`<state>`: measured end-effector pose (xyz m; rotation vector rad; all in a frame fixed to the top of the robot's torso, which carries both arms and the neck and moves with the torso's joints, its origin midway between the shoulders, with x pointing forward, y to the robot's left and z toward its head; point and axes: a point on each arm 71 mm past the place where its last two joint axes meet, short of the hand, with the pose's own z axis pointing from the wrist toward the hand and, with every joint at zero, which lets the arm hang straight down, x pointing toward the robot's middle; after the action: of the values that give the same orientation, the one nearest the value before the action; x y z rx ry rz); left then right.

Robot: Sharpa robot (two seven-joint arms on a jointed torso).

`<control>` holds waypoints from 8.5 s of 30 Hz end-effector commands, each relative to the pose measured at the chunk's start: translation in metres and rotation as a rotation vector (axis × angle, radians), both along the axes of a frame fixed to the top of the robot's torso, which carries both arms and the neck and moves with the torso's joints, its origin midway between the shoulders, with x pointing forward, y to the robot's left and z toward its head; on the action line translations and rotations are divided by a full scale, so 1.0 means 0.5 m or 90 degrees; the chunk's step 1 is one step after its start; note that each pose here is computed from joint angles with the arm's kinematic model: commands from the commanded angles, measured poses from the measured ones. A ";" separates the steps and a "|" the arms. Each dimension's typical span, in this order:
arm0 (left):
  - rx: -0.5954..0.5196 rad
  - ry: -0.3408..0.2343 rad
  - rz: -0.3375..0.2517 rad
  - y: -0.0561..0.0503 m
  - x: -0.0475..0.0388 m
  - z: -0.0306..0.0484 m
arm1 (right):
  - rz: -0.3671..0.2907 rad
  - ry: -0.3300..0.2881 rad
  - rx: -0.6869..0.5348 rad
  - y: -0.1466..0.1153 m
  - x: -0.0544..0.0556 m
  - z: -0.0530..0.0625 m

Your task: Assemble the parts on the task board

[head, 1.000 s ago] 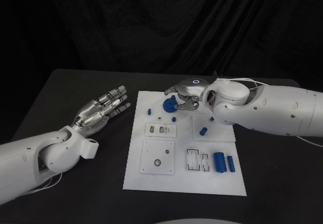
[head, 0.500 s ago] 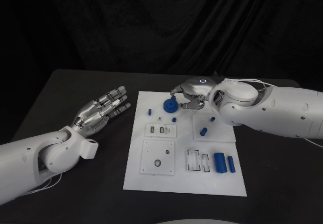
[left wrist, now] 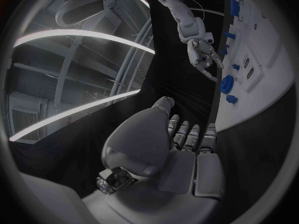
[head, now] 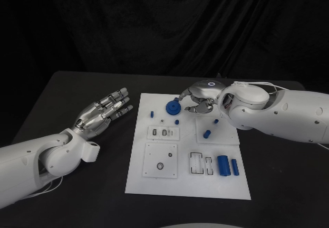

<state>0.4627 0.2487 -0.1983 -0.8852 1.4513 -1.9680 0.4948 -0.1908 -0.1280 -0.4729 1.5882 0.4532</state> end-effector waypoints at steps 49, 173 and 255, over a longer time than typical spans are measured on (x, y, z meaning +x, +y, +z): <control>-0.027 -0.022 -0.001 0.001 0.002 0.004 | -0.027 -0.004 -0.001 -0.039 -0.007 0.007; -0.019 -0.003 -0.014 -0.005 0.002 -0.007 | -0.108 -0.058 0.121 -0.181 -0.121 0.016; -0.017 0.004 -0.025 -0.015 0.005 -0.011 | 0.020 0.012 0.022 0.079 -0.144 -0.090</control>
<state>0.4657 0.2425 -0.2043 -0.8859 1.4712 -1.9955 0.4228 -0.1504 -0.1719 -0.4554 1.5629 0.5598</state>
